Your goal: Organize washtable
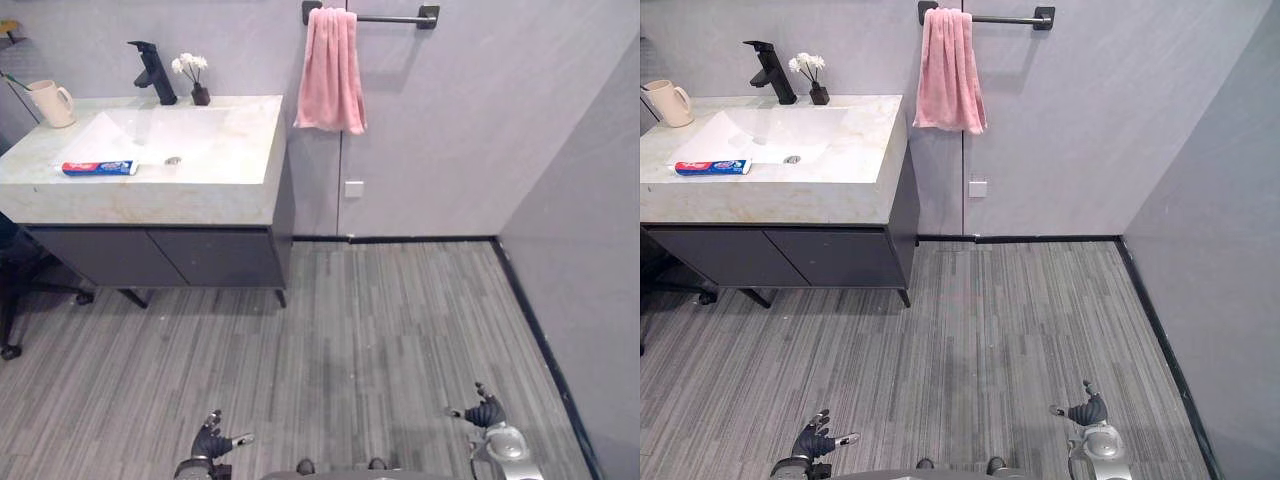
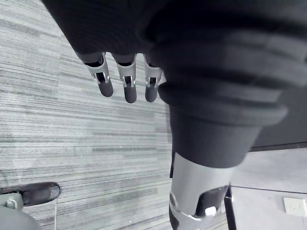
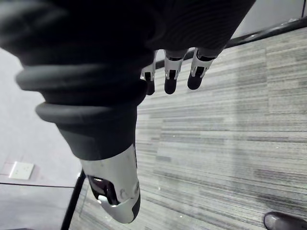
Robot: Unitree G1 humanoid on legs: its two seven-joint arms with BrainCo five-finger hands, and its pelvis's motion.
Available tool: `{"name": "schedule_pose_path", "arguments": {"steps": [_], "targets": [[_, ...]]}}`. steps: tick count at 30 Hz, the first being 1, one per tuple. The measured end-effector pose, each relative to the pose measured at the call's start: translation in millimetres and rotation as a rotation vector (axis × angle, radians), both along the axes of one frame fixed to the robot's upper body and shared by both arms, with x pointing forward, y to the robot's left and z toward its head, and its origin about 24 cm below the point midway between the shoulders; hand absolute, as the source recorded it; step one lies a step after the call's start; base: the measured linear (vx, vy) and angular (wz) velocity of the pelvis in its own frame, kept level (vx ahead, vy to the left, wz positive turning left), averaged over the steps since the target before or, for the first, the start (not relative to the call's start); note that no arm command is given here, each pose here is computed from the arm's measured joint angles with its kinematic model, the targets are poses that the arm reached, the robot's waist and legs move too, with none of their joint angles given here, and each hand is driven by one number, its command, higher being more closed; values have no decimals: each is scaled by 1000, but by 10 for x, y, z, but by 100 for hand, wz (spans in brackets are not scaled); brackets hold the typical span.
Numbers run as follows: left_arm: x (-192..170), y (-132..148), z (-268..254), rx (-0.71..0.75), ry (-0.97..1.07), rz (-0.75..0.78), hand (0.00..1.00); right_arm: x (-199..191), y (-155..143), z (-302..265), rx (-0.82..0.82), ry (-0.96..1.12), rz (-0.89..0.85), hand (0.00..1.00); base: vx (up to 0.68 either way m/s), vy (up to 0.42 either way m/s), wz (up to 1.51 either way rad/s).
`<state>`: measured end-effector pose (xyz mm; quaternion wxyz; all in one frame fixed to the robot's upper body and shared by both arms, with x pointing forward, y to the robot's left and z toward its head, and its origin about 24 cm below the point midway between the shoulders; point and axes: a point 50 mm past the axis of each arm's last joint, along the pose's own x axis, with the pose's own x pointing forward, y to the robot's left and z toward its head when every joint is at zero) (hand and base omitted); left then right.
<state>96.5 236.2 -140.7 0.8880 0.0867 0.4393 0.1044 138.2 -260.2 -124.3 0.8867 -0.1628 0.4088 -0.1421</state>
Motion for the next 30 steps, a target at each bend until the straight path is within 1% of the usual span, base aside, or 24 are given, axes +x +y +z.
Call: {"name": "schedule_pose_path", "arguments": {"steps": [10,24,26,30], "targets": [[4,3,3,0,-2,1,0,-43,-65,8,4,-5,-46,0,75,-2,-2],[102,29,67,5,-51,1,0,81,-76,62,39,-63,-96,0,42,5,-10],[119,43,84,-3,-68,24,0,99,-71,67,45,-71,-102,0,-10,19,-45],[264,52,193,-17,-155,48,0,86,-163,104,42,-99,-183,0,39,56,-43]]}}
